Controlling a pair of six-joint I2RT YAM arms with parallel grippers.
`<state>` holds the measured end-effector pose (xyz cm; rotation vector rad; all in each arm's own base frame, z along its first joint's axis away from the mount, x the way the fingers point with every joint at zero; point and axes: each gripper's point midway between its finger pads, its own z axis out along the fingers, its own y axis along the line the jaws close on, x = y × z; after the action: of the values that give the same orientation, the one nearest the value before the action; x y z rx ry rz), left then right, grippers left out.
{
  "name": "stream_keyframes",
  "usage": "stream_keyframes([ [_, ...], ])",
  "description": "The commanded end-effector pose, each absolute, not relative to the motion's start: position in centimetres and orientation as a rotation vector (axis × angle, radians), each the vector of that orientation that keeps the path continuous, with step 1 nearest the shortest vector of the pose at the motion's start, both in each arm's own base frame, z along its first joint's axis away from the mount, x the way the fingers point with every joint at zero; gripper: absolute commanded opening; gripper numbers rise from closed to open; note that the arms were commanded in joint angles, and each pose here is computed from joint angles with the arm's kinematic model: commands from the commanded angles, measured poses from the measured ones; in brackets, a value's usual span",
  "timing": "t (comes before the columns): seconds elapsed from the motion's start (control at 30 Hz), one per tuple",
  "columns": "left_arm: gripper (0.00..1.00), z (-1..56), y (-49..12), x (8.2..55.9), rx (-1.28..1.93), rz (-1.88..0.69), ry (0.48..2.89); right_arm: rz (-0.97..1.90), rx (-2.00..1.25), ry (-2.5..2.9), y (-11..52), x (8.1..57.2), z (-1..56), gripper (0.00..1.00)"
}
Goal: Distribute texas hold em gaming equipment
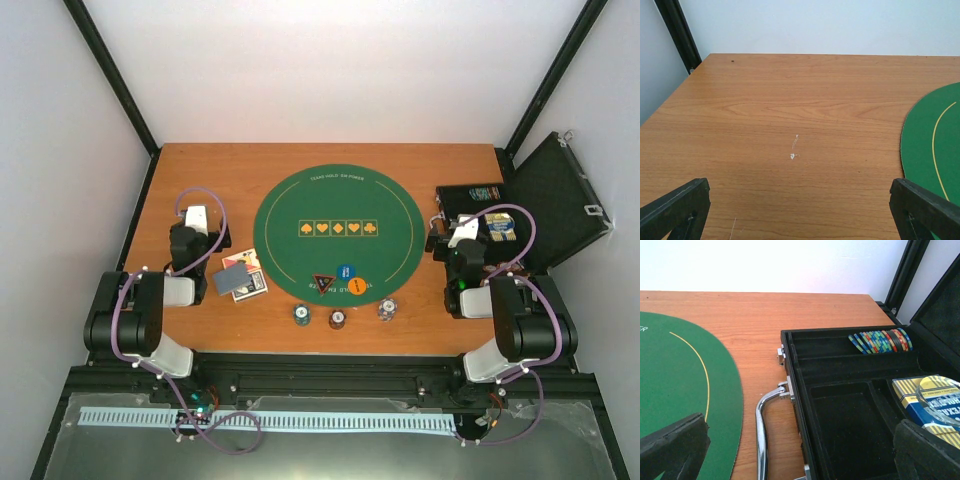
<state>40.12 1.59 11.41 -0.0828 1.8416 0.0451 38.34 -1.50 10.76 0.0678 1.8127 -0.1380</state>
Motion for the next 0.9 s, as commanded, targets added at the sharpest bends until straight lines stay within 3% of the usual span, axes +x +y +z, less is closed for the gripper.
stream_keyframes([
  [0.0, 1.0, 12.3, 1.9, 40.5, -0.104, 0.043, 1.812, -0.142, 0.074, 1.755, -1.8, 38.9, 12.3, 1.0],
  [0.37, 1.0, 12.7, 1.6, 40.6, -0.087, 0.027, 1.813, -0.138, 0.075, 1.753, -1.8, 38.9, 12.4, 1.0],
  [0.5, 1.0, 13.8, 0.3, 42.5, 0.025, -0.011, 2.01, -0.24, 0.351, 1.823, -6.3, 39.1, 13.8, 1.0],
  [0.73, 1.0, 19.0, -2.6, 40.8, 0.187, -0.218, 2.158, -0.113, 0.365, 1.672, -6.7, 38.4, 23.9, 1.0],
  [0.87, 1.0, 21.7, -2.8, 38.1, 0.193, -0.389, 2.273, -0.156, 0.589, 1.853, -8.8, 39.8, 25.2, 1.0],
])
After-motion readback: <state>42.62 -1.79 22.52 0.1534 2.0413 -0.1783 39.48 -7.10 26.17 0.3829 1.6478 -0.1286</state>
